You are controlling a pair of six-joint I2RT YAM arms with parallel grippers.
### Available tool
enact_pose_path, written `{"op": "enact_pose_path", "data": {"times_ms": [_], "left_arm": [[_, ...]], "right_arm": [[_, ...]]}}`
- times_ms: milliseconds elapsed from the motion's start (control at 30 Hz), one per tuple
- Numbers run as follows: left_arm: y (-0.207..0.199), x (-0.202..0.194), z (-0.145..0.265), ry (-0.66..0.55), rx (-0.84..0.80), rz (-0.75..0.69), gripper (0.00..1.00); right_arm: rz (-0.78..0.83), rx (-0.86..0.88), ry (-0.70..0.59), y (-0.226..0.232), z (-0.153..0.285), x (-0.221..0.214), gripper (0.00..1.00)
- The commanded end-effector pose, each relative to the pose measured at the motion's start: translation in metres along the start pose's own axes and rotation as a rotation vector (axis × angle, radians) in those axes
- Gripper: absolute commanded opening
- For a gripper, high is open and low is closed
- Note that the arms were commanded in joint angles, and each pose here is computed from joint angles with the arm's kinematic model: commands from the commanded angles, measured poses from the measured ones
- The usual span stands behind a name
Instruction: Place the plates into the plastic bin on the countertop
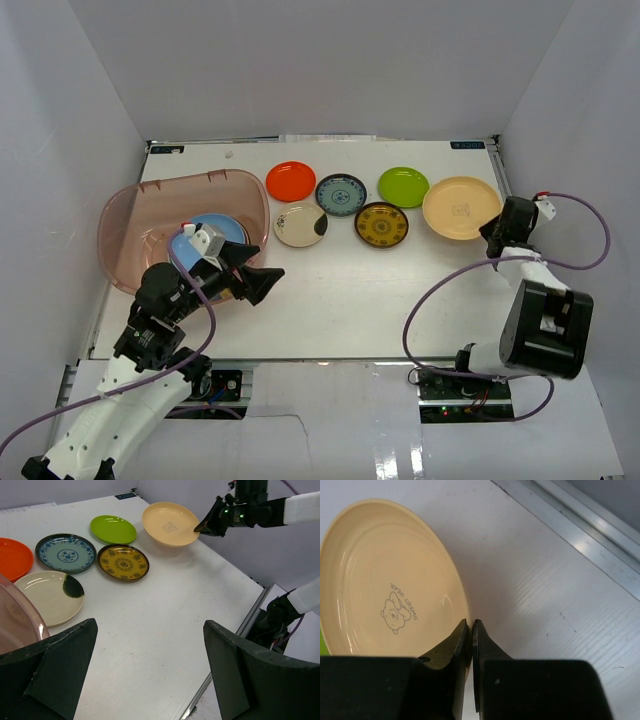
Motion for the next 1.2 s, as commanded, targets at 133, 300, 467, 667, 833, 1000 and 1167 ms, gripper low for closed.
{"op": "enact_pose_path", "data": {"times_ms": [133,300,467,667,833,1000,1167], "left_arm": [[0.003,0.015,0.0,-0.054,0.048,-0.007,0.98],[0.007,0.038,0.007,-0.15,0.131,-0.002,0.98],[0.024,0.076,0.03,-0.303,0.365,0.015,0.98],[0.049,0.087,0.052,-0.409,0.637,0.07,0.98],[0.061,0.084,0.06,-0.446,0.748,0.075,0.98],[0.066,0.079,0.058,-0.434,0.776,0.064,0.98],[0.07,0.073,0.06,-0.44,0.805,0.066,0.98]], "right_arm": [[-0.018,0.408,-0.183,0.07,0.091,0.052,0.08],[0.188,0.727,-0.072,0.161,0.147,0.017,0.08],[0.358,1.022,0.061,0.269,0.208,-0.046,0.08],[0.565,1.22,0.146,0.37,0.268,-0.137,0.08],[0.792,1.23,0.189,0.412,0.289,-0.235,0.08],[0.871,1.265,0.173,0.429,0.306,-0.286,0.08],[0.911,1.25,0.218,0.415,0.294,-0.332,0.08]]}}
Point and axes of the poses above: each gripper's point midway between its finger pads, its own z axis back along the fingers, its own y axis along the line the jaws close on, x = y × z, the point moved 6 cm from there along z, back along the fingers, and after that the axes turned 7 degrees about -z, right-handed, at the moved point
